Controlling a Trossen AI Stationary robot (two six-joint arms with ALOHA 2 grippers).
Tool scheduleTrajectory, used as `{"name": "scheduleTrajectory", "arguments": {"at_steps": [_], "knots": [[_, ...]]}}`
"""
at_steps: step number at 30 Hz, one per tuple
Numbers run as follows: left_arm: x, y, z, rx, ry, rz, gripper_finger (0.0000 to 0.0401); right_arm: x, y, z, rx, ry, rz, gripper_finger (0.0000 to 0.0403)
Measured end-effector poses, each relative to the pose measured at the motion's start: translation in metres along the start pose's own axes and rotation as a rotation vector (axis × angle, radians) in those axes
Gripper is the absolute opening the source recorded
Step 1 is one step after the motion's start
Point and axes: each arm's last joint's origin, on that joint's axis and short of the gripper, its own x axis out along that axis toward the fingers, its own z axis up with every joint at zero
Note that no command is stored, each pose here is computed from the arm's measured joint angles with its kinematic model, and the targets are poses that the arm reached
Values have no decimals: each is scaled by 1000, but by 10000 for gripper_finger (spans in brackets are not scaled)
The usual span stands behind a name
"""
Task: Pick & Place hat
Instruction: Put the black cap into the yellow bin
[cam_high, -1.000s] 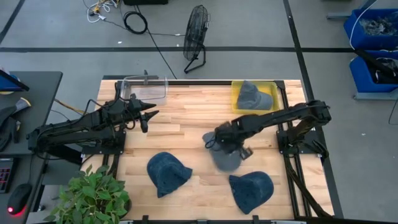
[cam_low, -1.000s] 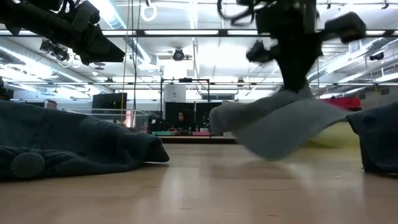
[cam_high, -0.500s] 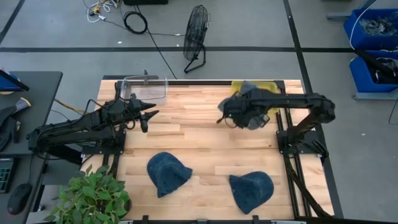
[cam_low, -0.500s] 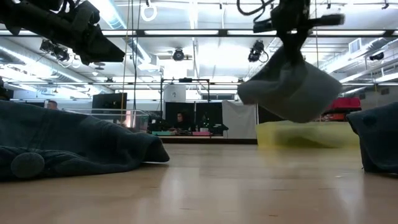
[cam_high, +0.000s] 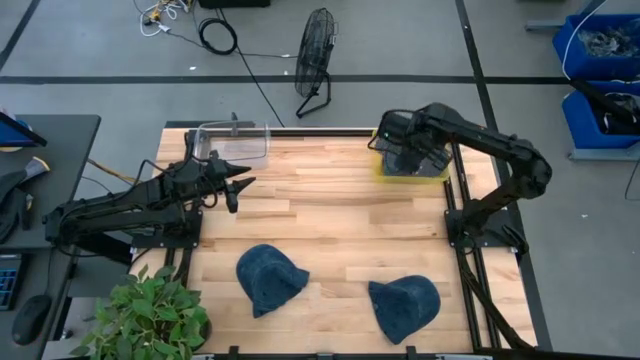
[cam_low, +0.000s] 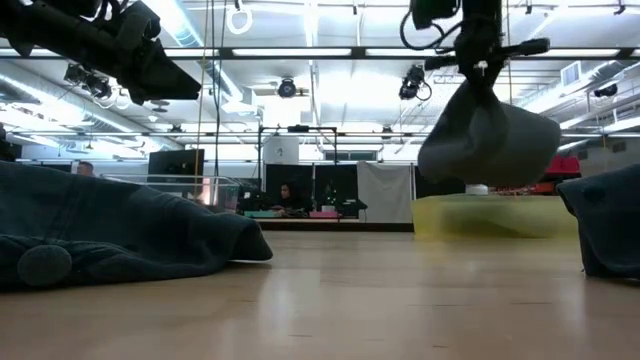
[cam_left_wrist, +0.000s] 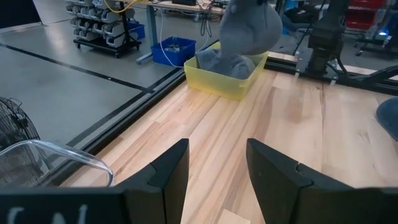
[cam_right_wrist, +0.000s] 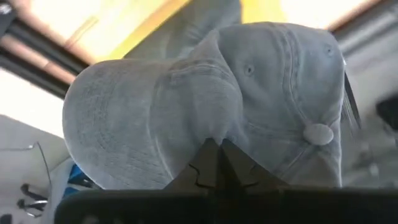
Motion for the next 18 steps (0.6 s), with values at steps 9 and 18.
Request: {"name": "scheduleTrajectory", "arguments": {"at_steps": [9,18], "knots": [[0,1,0,-29,-6,48,165,67,8,-18,-135,-56,223,3],[0,4,1,-94,-20,152,165,118,3,0,-87,53,80,25]]}}
